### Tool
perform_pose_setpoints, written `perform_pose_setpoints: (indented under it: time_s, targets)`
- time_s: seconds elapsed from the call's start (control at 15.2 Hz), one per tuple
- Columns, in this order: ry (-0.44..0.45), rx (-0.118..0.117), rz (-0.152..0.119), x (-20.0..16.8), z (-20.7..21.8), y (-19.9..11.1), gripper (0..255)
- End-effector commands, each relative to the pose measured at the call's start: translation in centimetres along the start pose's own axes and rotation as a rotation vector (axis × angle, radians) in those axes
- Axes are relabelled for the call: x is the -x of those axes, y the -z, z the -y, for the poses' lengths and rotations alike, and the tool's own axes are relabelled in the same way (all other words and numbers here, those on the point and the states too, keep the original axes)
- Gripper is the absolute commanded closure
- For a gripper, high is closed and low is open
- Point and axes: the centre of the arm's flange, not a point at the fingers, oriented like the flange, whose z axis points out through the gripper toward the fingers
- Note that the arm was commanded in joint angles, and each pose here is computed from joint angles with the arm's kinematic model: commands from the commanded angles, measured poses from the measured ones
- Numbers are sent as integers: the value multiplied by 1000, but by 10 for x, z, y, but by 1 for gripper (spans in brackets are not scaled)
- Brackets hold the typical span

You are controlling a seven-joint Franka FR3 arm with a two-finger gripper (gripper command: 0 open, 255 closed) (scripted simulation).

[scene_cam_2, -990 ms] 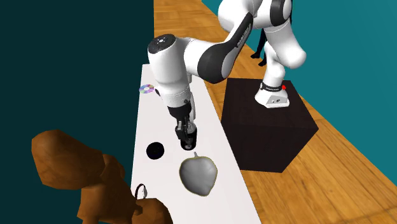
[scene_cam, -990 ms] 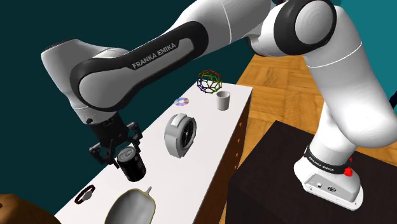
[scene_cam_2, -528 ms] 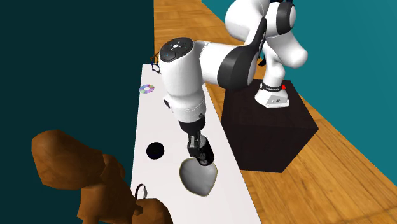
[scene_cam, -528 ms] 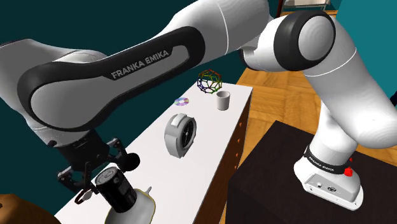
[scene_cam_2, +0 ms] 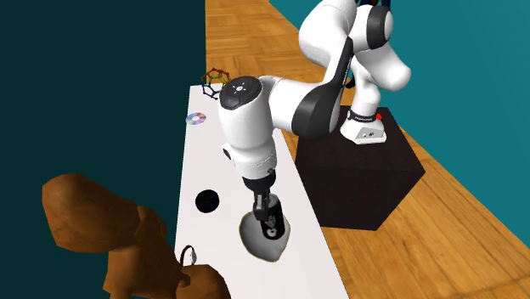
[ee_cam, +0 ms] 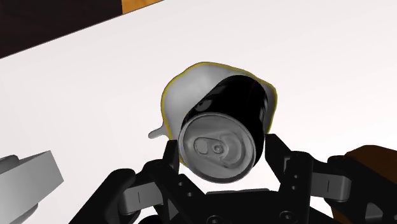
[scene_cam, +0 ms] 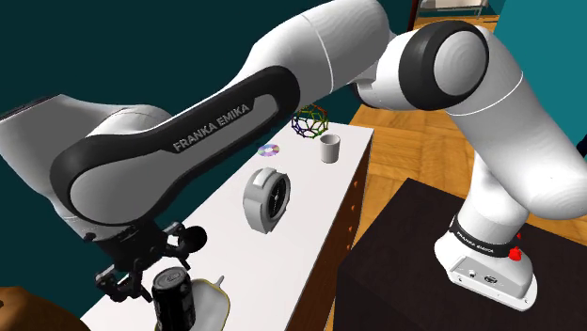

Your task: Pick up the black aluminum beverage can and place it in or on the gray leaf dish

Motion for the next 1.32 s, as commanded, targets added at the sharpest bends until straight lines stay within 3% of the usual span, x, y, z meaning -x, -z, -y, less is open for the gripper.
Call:
perform_pose_setpoints:
  time_s: [0.0, 0.66, 1.19, 1.25]
  targets:
    - [0, -1, -1, -1, 0, -10, 255]
    - [0, -1, -1, -7, 1, -62, 255]
    - [0, -1, -1, -7, 1, -62, 255]
    - [0, -1, -1, -8, 1, -62, 0]
